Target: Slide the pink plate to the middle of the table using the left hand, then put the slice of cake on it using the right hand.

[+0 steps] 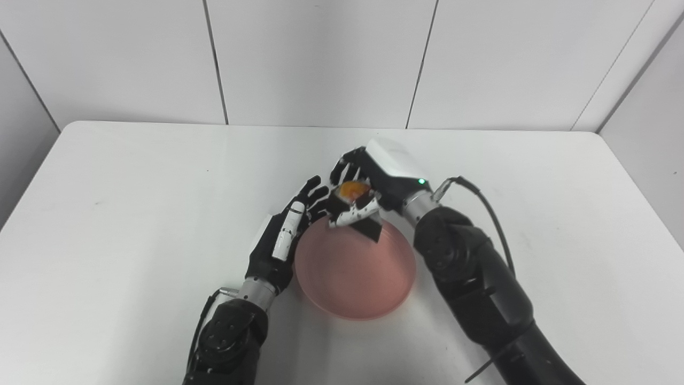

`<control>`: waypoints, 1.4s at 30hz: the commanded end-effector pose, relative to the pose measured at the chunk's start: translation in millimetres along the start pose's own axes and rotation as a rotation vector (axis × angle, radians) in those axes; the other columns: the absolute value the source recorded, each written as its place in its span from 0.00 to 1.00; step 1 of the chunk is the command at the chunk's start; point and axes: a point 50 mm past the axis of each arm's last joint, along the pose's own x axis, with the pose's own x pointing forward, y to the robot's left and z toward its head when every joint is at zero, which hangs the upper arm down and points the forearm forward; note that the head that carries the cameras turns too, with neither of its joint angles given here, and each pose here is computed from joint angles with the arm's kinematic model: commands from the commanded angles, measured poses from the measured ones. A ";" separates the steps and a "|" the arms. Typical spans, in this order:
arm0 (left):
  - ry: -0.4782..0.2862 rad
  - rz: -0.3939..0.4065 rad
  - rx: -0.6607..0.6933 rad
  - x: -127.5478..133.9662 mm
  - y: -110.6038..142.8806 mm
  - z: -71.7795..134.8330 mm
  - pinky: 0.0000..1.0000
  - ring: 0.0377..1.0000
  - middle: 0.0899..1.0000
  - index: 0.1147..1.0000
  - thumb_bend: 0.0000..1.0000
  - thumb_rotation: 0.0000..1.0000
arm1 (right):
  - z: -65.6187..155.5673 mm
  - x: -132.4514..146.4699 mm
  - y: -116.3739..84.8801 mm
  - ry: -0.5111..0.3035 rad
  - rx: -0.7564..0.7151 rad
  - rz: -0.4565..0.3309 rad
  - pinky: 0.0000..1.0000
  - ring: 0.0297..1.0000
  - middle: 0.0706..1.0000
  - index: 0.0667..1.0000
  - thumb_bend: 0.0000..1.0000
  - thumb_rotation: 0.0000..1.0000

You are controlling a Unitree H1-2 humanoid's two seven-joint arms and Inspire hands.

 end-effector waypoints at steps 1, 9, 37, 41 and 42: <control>0.154 0.032 -0.016 -9.9 1.8 -27.8 0.91 0.91 0.92 0.91 0.42 1.00 | 17.2 4.0 -13.2 -0.093 -0.036 -0.061 0.26 0.34 0.40 0.45 0.51 0.13; 0.150 0.053 -0.004 -8.0 1.7 -27.0 0.91 0.92 0.93 0.92 0.42 1.00 | 17.9 -2.4 8.9 -0.100 -0.043 -0.018 0.26 0.33 0.40 0.45 0.51 0.12; 0.138 0.069 -0.007 -7.7 2.3 -20.5 0.91 0.91 0.93 0.91 0.41 1.00 | -18.6 -34.5 47.3 -0.030 -0.130 0.039 0.24 0.32 0.40 0.45 0.51 0.13; 0.140 0.063 -0.004 -7.1 2.6 -21.3 0.92 0.93 0.94 0.92 0.41 1.00 | -16.5 -38.4 47.7 -0.049 -0.156 0.033 0.25 0.34 0.45 0.46 0.52 0.14; 0.140 0.061 -0.002 -6.8 2.7 -21.4 0.93 0.93 0.94 0.92 0.41 1.00 | -15.7 -39.6 47.4 -0.050 -0.161 0.033 0.26 0.36 0.47 0.46 0.52 0.14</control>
